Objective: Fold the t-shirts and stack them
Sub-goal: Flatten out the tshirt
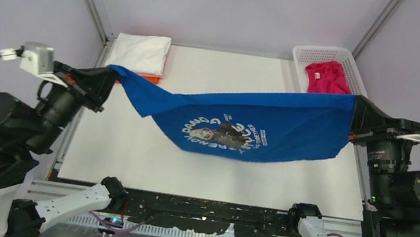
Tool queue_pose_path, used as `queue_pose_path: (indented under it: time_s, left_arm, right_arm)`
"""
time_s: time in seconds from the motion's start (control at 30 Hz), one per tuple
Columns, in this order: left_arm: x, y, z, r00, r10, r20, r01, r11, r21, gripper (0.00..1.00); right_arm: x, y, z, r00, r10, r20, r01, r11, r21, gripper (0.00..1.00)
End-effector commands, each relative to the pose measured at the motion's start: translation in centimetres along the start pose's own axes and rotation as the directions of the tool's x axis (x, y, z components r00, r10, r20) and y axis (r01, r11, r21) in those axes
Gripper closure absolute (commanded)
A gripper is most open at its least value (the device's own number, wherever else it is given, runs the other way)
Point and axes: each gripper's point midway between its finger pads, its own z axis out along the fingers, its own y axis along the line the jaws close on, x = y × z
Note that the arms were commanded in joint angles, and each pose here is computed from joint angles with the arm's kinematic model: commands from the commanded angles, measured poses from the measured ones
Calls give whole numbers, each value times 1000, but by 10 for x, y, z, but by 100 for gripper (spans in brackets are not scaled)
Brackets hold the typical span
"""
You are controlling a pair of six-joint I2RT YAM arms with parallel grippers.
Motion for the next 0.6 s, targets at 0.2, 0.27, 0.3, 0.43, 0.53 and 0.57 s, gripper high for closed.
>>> queue_pose_path:
  time_s: [0.2, 0.27, 0.3, 0.43, 0.53, 0.57]
  left_arm:
    - [-125, 44, -31, 957, 178, 227, -104, 947, -305, 100]
    - [-139, 56, -26, 947, 234, 221, -127, 902, -412, 100]
    - [-146, 60, -23, 938, 261, 226, -134, 879, -458, 100]
    - [-147, 69, 5, 921, 358, 153, -206, 781, -590, 100]
    - [-134, 66, 36, 911, 404, 80, -279, 748, -602, 100]
    - [-129, 66, 46, 909, 413, 60, -298, 742, -600, 100]
  right_arm:
    - [-42, 15, -1, 996, -51, 78, 54, 998, -33, 95]
    - [-41, 18, 9, 996, -54, 66, 57, 997, -44, 95]
    - [-39, 18, 19, 997, -59, 52, 62, 997, -44, 95]
    - [-30, 20, 46, 998, -69, 9, 70, 996, -54, 95]
    - [-20, 20, 65, 997, -71, -16, 70, 996, -63, 95]
    - [-12, 17, 74, 997, -72, -36, 70, 996, -56, 95]
